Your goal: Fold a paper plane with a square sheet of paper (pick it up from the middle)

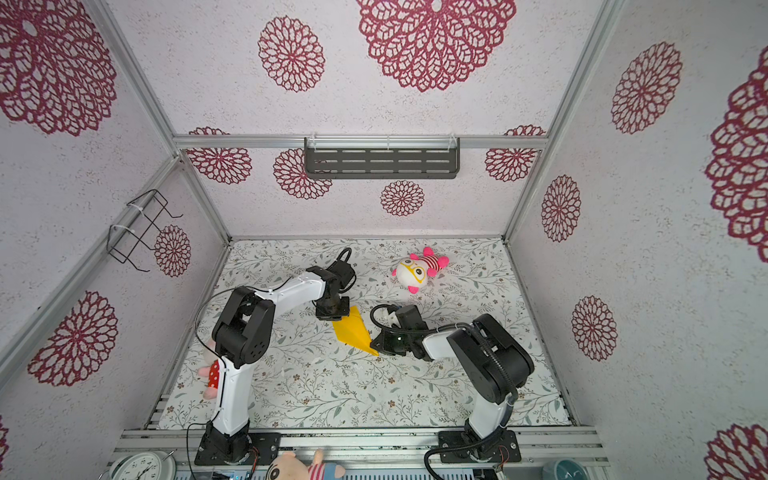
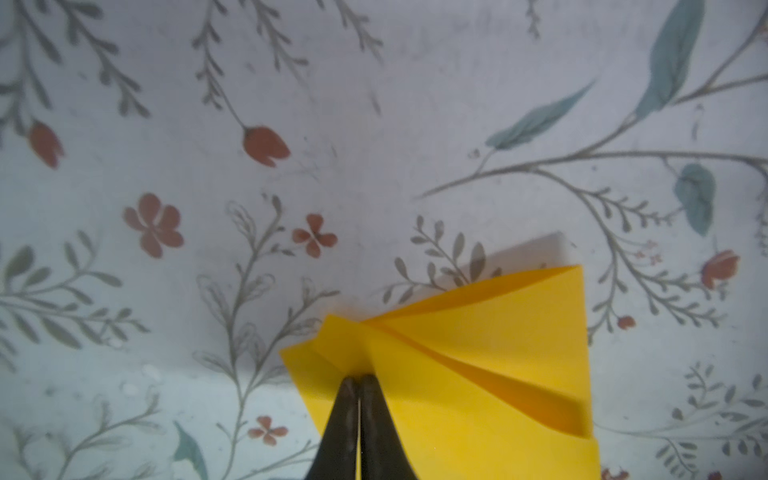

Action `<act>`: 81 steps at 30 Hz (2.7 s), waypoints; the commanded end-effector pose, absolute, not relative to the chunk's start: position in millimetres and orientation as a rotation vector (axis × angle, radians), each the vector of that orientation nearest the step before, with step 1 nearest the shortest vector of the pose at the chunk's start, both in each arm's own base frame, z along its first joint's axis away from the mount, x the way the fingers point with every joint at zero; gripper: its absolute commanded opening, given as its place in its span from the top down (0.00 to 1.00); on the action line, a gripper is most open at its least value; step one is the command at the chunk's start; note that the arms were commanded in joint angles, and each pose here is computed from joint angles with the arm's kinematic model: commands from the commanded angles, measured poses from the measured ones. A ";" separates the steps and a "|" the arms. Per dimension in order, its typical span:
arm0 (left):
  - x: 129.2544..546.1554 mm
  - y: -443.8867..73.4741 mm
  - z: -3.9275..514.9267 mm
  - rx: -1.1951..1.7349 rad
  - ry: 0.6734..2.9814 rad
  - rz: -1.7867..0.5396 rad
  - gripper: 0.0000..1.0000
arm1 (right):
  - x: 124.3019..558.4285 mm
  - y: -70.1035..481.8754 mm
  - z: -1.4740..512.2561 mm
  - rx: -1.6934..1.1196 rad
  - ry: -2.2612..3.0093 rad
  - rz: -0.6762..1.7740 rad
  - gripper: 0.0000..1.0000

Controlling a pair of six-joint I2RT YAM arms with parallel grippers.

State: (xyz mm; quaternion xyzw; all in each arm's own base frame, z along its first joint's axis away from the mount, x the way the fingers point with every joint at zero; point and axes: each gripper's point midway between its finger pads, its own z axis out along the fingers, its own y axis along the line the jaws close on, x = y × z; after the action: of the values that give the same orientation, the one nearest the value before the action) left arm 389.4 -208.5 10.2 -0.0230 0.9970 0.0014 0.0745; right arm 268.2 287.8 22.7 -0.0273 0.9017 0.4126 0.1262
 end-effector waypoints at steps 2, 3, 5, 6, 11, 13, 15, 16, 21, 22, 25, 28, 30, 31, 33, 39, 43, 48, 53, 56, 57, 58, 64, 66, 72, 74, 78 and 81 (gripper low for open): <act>424.2 -183.3 23.0 -0.081 2.921 0.068 0.91 | 268.3 281.8 18.5 -0.096 2.636 1.144 0.87; 431.4 -186.0 37.3 -0.079 2.888 0.031 0.90 | 273.2 285.0 29.0 -0.118 2.595 1.157 0.85; 439.9 -192.0 63.2 -0.091 2.826 -0.053 0.85 | 281.4 290.6 51.2 -0.164 2.511 1.179 0.82; 441.1 -193.5 75.2 -0.103 2.798 -0.094 0.81 | 285.8 293.2 63.5 -0.195 2.466 1.184 0.80; 431.6 -190.5 123.4 -0.194 2.645 -0.243 0.60 | 303.2 292.9 96.9 -0.292 2.323 1.105 0.62; 423.2 -184.2 126.9 -0.244 2.609 -0.282 0.52 | 309.5 291.1 96.4 -0.334 2.299 1.048 0.57; 415.5 -180.8 132.5 -0.292 2.561 -0.361 0.44 | 316.7 292.1 95.0 -0.391 2.282 1.008 0.54; 411.8 -179.3 133.9 -0.310 2.543 -0.394 0.39 | 320.3 292.5 95.0 -0.410 2.277 0.991 0.53; 394.1 -169.8 134.9 -0.389 2.460 -0.568 0.19 | 326.9 312.8 92.7 -0.551 2.253 1.070 0.52; 391.2 -168.0 133.3 -0.398 2.449 -0.589 0.16 | 328.7 315.4 91.4 -0.564 2.251 1.077 0.52; 384.7 -163.7 127.7 -0.437 2.427 -0.671 0.09 | 332.0 324.4 82.4 -0.603 2.264 1.120 0.54; 379.3 -163.1 123.5 -0.458 2.414 -0.744 0.05 | 333.5 330.0 77.8 -0.632 2.263 1.154 0.59; 377.1 -163.0 122.8 -0.466 2.407 -0.777 0.03 | 333.6 332.3 78.8 -0.650 2.242 1.181 0.62; 376.5 -163.2 121.7 -0.467 2.406 -0.787 0.02 | 332.9 333.2 79.1 -0.656 2.236 1.198 0.65; 375.3 -165.0 121.1 -0.465 2.404 -0.822 0.02 | 331.8 334.3 80.2 -0.669 2.219 1.231 0.70; 370.8 -174.6 127.4 -0.425 2.361 -0.953 0.02 | 328.3 335.8 89.6 -0.690 2.169 1.310 0.93; 362.4 -185.6 137.6 -0.368 2.312 -1.071 0.02 | 326.3 336.4 117.9 -0.665 2.083 1.380 0.96; 353.1 -199.6 155.5 -0.336 2.186 -1.273 0.02 | 319.2 339.3 167.1 -0.621 1.962 1.517 0.97; 348.2 -211.1 173.6 -0.295 2.058 -1.429 0.02 | 314.7 337.0 200.8 -0.571 1.902 1.580 0.97; 345.1 -222.8 189.6 -0.214 1.993 -1.493 0.02 | 311.9 337.2 214.6 -0.553 1.879 1.625 0.97; 344.0 -226.8 194.8 -0.184 1.973 -1.510 0.02 | 310.8 337.7 219.9 -0.549 1.866 1.641 0.97; 342.9 -230.5 198.8 -0.160 1.961 -1.521 0.02 | 309.8 338.1 223.2 -0.543 1.860 1.657 0.97; 339.4 -242.8 213.4 -0.060 1.911 -1.547 0.10 | 307.7 338.1 239.2 -0.520 1.835 1.713 0.96; 338.6 -245.7 215.5 -0.035 1.903 -1.557 0.17 | 307.2 337.9 242.4 -0.514 1.829 1.725 0.96; 334.3 -251.4 220.6 0.029 1.858 -1.585 0.39 | 308.6 337.5 248.6 -0.490 1.821 1.745 0.96; 332.7 -250.9 222.1 0.041 1.836 -1.586 0.44 | 309.4 336.7 250.8 -0.486 1.817 1.743 0.96; 331.2 -249.7 223.0 0.053 1.815 -1.579 0.53 | 311.7 334.7 250.7 -0.464 1.823 1.739 0.95; 331.4 -248.5 222.8 0.055 1.810 -1.568 0.59 | 313.0 333.2 252.3 -0.452 1.822 1.741 0.95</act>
State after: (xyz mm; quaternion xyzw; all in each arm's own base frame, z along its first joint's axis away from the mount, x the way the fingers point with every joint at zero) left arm 335.5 -247.6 217.9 0.0043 0.7145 -0.6052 0.3511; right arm 315.2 338.0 215.1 -0.1506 0.7134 0.6366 0.2511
